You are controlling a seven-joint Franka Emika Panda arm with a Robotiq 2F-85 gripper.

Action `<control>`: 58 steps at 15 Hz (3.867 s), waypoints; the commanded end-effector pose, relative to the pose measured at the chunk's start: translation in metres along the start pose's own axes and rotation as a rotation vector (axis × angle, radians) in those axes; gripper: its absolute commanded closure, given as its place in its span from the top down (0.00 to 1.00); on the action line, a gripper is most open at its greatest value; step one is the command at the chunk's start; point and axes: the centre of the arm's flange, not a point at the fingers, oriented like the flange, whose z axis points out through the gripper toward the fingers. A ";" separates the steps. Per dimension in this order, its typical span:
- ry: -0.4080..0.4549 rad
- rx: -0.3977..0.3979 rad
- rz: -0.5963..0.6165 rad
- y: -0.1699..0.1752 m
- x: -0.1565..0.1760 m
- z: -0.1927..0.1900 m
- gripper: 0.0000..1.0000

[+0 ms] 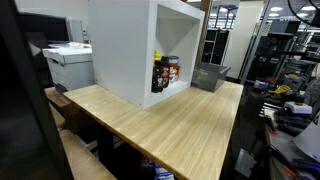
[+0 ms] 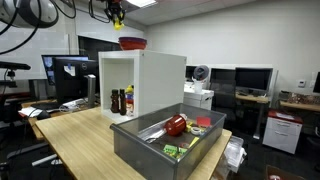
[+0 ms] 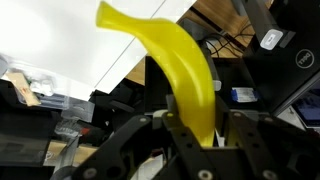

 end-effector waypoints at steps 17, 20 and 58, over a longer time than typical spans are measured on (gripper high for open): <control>0.052 -0.053 0.307 0.041 -0.062 -0.029 0.12; 0.040 -0.048 0.342 0.053 -0.069 -0.027 0.12; -0.063 0.129 0.632 0.117 -0.130 -0.001 0.12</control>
